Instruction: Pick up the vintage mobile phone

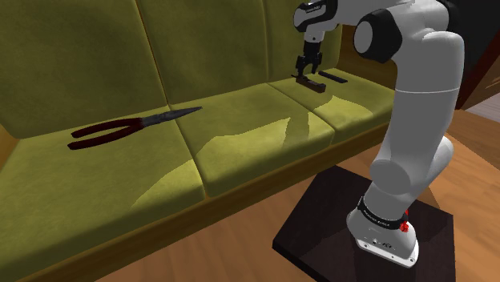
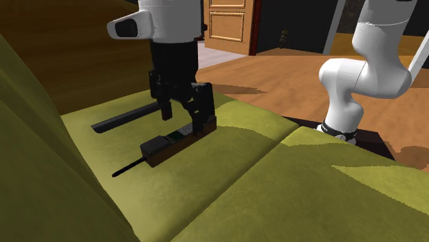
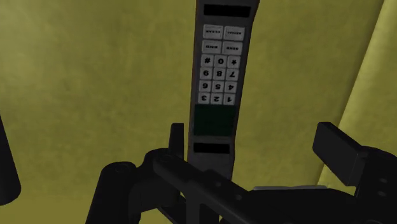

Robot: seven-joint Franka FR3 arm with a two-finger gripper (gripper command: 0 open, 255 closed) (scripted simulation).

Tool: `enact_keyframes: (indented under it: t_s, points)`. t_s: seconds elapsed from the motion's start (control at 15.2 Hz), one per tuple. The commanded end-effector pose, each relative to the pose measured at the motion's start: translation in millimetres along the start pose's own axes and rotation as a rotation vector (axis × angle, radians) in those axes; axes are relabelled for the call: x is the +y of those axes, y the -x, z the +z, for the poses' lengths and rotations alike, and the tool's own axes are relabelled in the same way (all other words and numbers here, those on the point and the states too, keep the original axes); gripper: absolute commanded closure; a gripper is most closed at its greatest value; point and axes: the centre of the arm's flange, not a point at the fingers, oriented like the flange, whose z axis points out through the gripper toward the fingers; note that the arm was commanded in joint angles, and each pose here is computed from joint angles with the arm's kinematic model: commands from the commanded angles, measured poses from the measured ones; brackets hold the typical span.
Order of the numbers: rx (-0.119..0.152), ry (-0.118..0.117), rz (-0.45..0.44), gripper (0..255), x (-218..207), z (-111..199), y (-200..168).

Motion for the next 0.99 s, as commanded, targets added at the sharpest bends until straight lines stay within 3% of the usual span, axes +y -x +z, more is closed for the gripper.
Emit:
enact_keyframes:
  t_s: [0.0,0.59,0.66,0.92]
  points:
    - [-0.005,0.002,0.022,0,20,8,-11]
    - [-0.005,0.002,0.022,0,20,48,-10]
    - [-0.005,0.002,0.022,255,20,48,-10]
    - [-0.005,0.002,0.022,255,21,48,-10]
